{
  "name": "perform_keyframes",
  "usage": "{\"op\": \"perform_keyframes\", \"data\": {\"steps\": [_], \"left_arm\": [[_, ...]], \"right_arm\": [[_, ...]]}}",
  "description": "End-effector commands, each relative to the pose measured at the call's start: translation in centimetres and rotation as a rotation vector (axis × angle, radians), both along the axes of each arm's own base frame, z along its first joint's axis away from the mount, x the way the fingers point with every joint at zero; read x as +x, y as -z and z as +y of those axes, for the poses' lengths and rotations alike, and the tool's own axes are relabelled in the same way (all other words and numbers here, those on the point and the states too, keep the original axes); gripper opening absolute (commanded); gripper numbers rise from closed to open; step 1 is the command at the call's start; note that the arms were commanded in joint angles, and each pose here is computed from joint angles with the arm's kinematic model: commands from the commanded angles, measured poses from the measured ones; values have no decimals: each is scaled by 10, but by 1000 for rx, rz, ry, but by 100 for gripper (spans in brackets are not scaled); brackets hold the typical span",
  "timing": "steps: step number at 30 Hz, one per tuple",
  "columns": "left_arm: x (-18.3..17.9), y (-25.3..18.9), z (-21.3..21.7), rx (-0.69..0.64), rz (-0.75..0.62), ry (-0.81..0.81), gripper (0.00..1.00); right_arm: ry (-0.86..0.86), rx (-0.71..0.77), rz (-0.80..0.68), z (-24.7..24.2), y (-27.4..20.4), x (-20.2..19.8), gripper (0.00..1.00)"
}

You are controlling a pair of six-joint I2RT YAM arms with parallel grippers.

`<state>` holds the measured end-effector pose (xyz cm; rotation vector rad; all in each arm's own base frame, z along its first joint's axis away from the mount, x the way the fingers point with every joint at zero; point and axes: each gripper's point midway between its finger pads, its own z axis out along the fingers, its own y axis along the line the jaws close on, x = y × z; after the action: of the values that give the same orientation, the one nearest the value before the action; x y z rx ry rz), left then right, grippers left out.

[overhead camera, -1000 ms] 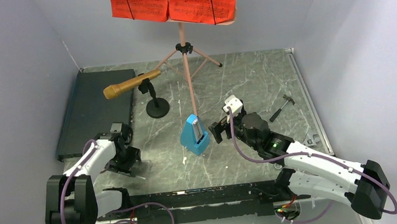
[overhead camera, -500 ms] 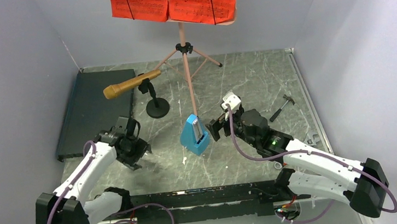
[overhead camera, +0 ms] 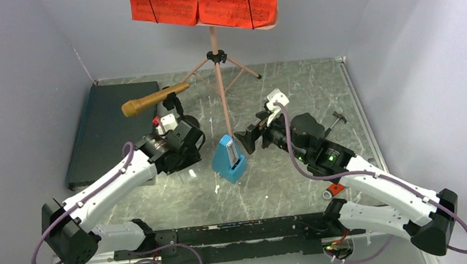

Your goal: Pack up the instrument practice props

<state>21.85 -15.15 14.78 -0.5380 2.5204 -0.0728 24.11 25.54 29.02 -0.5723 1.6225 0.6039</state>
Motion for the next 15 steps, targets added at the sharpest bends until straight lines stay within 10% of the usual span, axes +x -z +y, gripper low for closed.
{"op": "perform_keyframes", "data": {"steps": [1, 15], "left_arm": [[20, -39, 6, 160, -172, 104, 28], [21, -114, -33, 97, -546, 533, 30]], "right_arm": [[-31, 94, 77, 15, -28, -4, 99], [-141, 309, 315, 53, -55, 15, 96]]}}
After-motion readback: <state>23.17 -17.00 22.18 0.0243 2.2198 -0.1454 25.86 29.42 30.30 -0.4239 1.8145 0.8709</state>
